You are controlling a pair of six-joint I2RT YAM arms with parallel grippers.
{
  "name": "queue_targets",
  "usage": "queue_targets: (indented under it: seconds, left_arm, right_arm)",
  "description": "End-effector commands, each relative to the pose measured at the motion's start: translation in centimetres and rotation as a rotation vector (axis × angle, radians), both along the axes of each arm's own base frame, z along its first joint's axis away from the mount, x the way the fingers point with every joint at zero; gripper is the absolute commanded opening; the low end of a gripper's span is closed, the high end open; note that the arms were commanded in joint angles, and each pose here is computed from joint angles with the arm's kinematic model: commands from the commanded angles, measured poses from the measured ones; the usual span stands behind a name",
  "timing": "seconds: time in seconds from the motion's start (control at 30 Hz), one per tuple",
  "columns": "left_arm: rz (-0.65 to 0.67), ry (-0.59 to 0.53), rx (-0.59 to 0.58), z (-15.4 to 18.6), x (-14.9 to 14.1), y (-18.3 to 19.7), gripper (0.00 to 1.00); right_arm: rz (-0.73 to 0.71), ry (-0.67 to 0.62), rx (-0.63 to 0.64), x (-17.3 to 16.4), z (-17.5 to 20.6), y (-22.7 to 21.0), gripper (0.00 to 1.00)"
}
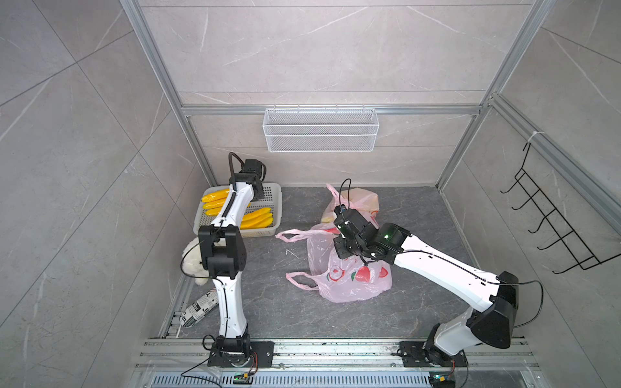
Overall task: Place the banana into a plastic bag & tie a knot
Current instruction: Pick up the banana from the basket, then place the banana into the plastic bag.
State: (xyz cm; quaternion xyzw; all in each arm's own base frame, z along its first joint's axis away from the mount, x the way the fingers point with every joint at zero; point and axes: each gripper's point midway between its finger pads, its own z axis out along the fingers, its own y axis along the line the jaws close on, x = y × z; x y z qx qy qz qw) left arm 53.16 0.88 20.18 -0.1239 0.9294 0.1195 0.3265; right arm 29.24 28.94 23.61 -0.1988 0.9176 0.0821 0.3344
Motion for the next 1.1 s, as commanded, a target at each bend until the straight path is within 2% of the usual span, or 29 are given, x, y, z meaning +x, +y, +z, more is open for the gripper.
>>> queue_targets:
  seconds: [0.0, 0.2, 0.4, 0.6, 0.8, 1.07]
  left_arm:
    - [-0.037, -0.150, -0.088, 7.0, -2.7, -2.3, 0.04]
    - [-0.169, -0.303, -0.254, 12.8, -8.1, -6.3, 0.04]
    - [-0.393, -0.474, -0.432, 18.8, -16.4, -10.8, 0.02]
    - [-0.677, -0.550, -0.631, 21.7, -26.0, -15.3, 0.01]
    - [-0.924, -0.605, -0.801, 23.7, -34.9, -17.2, 0.00]
    - [-1.168, -0.654, -0.949, 26.3, -41.7, -18.1, 0.00]
  right_arm:
    - [-0.003, -0.010, -0.002, 0.6, 1.2, 0.0, 0.00]
    - [0.019, 0.019, 0.064, 1.1, 2.6, -0.4, 0.00]
    - [0.003, 0.060, 0.122, 1.3, 2.7, -2.5, 0.00]
    - [-0.044, 0.099, 0.148, 1.3, 1.5, -4.9, 0.00]
    - [-0.071, 0.105, 0.168, 1.5, 1.7, -6.0, 0.00]
    - [-0.098, 0.095, 0.181, 3.0, 2.9, -6.4, 0.00]
